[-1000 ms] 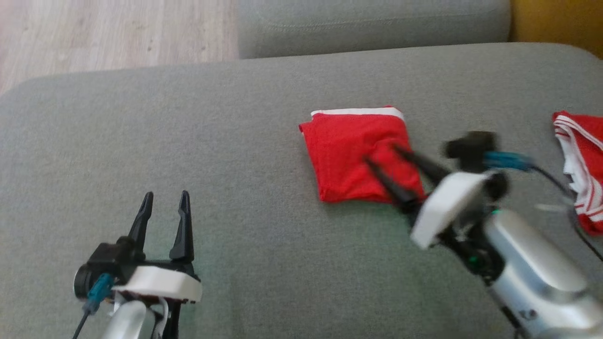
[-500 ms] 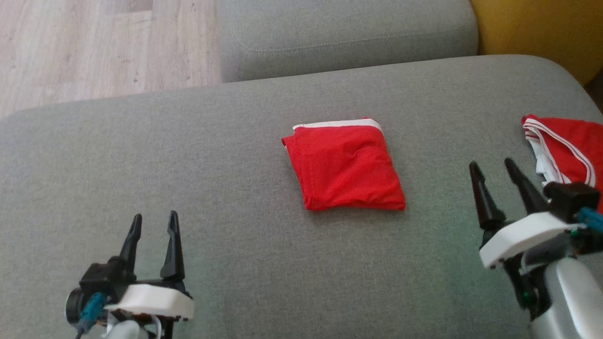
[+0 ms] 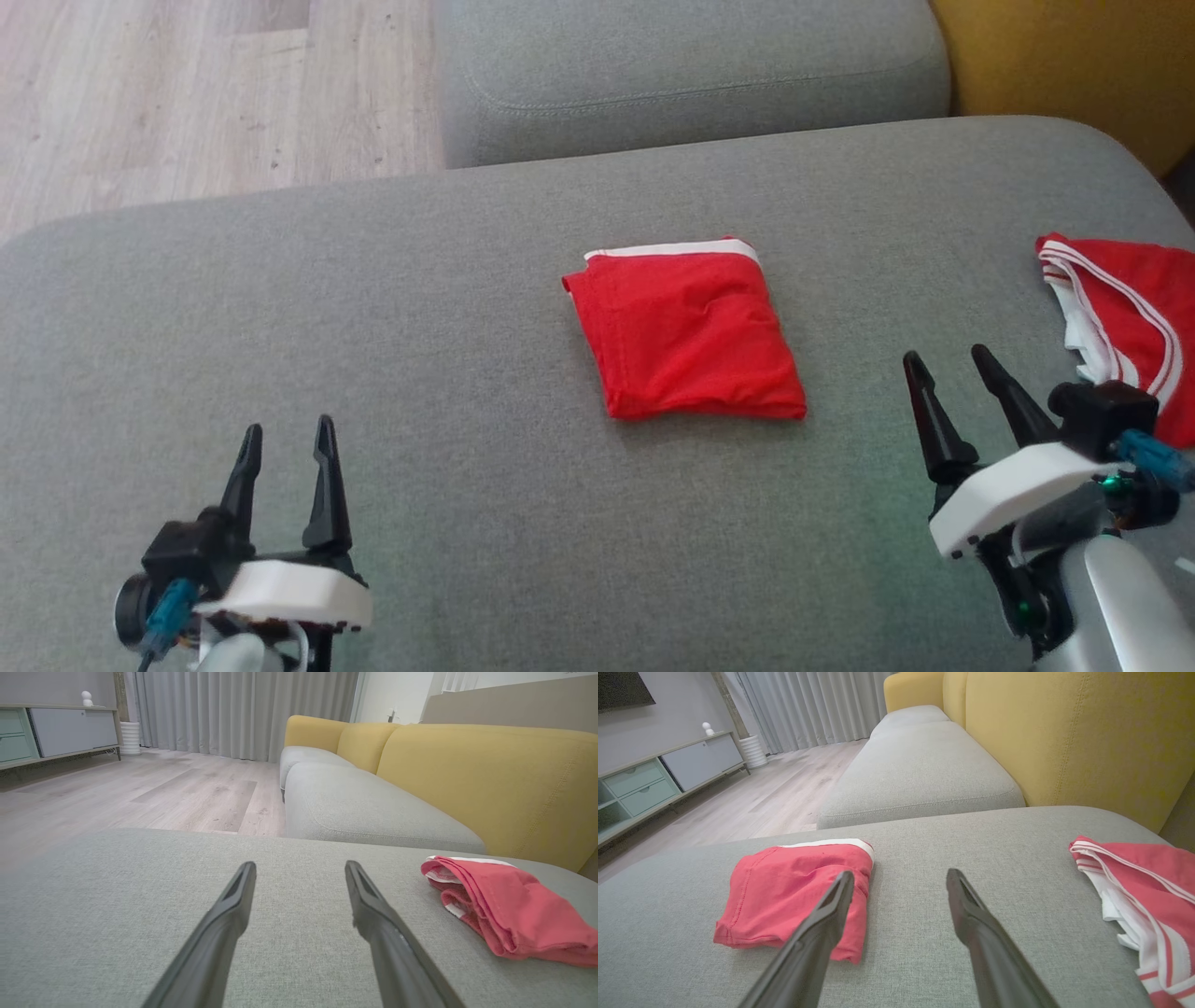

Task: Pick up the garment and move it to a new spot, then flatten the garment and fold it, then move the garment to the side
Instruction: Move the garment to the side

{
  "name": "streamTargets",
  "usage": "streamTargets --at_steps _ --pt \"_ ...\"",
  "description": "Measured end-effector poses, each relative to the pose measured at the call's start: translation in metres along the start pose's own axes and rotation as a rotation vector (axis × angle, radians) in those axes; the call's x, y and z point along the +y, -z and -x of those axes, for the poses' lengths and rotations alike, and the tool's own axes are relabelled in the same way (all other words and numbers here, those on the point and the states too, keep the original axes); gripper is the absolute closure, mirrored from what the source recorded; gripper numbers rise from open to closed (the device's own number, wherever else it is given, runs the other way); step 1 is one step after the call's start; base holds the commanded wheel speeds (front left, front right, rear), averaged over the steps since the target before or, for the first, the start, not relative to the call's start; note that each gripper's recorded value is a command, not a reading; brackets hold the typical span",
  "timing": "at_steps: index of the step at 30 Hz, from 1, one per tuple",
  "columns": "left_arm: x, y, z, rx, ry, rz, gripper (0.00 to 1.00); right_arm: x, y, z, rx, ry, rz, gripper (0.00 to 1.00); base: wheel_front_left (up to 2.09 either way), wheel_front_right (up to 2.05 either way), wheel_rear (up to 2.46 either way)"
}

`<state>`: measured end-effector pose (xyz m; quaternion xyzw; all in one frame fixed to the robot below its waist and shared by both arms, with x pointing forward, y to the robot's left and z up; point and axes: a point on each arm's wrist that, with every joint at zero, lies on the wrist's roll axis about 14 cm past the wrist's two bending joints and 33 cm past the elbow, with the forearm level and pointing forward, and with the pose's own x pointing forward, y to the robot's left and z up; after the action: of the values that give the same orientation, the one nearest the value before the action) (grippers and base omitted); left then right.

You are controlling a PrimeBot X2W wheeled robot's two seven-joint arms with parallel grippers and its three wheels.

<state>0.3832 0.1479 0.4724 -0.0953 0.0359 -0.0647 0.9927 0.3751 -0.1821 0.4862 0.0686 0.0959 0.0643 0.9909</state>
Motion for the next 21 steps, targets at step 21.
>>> streamTargets --at_steps 21 --pt "0.025 -0.005 -0.010 -0.015 -0.060 -0.008 0.00 0.044 0.054 -0.088 0.529 -0.103 -0.085 0.00 0.00 0.00 0.00"
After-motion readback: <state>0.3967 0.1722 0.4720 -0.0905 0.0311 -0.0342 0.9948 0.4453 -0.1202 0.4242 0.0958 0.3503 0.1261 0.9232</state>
